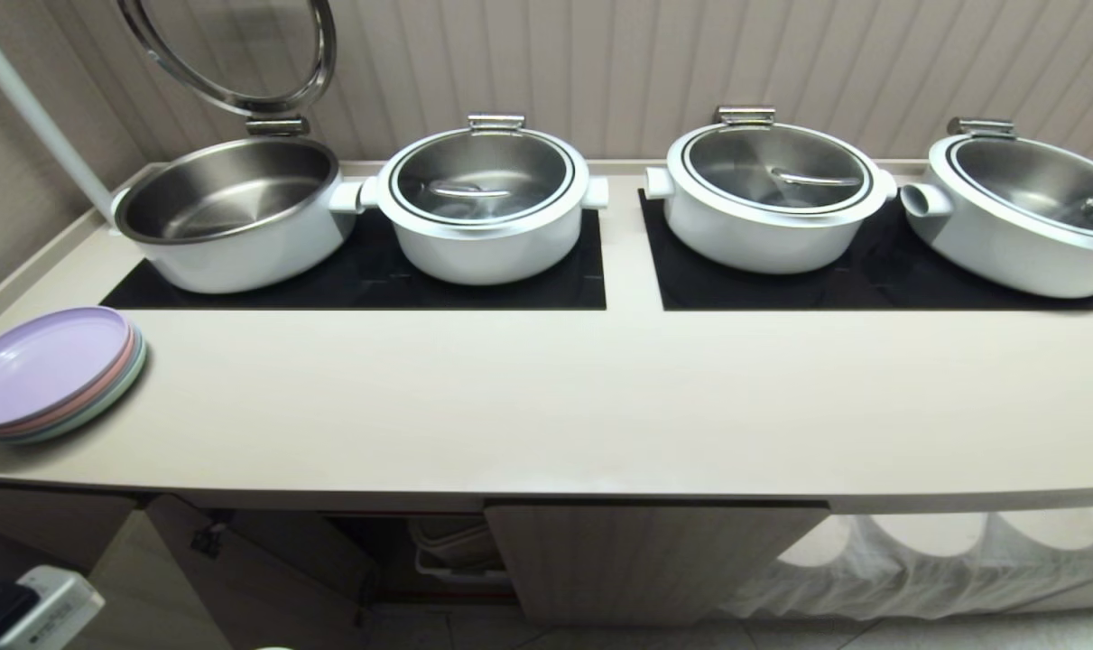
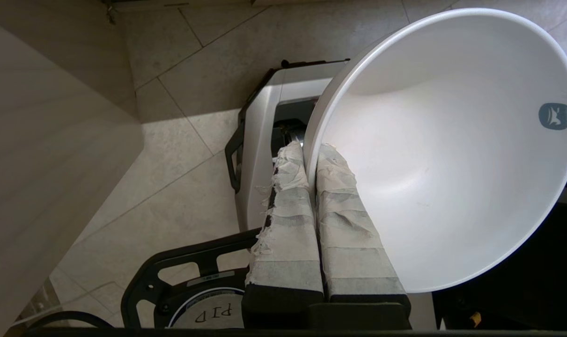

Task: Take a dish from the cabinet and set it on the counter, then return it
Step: Place it on the table

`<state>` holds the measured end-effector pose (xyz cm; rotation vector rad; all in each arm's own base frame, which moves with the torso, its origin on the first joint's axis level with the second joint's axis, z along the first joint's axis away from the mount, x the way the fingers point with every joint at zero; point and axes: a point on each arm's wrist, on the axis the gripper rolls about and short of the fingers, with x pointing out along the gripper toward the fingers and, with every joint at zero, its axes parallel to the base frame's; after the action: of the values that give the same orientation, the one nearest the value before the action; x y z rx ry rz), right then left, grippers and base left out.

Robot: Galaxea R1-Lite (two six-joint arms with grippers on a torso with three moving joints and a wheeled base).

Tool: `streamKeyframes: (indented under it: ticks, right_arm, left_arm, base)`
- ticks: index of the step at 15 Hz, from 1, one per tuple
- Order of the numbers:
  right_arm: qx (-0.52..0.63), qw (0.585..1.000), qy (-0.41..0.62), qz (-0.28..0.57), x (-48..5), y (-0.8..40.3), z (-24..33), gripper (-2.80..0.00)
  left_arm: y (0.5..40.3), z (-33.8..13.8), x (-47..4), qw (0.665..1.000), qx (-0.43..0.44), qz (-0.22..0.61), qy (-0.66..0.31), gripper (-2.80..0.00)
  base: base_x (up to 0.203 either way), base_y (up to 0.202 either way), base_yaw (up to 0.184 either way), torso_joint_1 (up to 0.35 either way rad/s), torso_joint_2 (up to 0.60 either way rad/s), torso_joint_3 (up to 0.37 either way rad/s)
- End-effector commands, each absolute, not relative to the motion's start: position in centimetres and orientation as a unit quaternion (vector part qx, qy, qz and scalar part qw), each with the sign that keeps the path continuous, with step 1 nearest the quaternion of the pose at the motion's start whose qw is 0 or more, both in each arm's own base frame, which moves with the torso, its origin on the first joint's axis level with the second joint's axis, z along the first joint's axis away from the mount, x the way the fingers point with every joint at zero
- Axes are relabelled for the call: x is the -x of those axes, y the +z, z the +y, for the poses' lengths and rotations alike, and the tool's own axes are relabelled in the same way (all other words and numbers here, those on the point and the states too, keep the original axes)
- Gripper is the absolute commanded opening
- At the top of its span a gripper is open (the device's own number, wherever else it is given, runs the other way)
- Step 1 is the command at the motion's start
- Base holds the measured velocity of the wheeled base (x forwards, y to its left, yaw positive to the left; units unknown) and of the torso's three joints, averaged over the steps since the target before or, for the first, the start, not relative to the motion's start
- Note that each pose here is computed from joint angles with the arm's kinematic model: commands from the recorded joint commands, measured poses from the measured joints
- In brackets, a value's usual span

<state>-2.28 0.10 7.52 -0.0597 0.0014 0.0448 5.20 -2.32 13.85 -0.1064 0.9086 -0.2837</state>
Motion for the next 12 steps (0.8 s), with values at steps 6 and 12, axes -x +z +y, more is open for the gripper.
streamKeyframes:
  ticks: [6,12]
  right_arm:
    - [0.030,0.999,0.023,0.001,2.28,7.52,0.10,-2.80]
    - [0.030,0.999,0.023,0.001,2.28,7.52,0.10,-2.80]
  left_arm:
    - [13.52,-2.13,-4.87,0.883,0.049,0.449,-0.127,-2.80]
    - [13.61,-2.14,-4.93,0.883,0.049,0.449,-0.125,-2.80]
  base:
    - [0.000,0.000,0.000,0.000,0.00,0.000]
    - [0.001,-0.011,0.002,0.000,0.00,0.000]
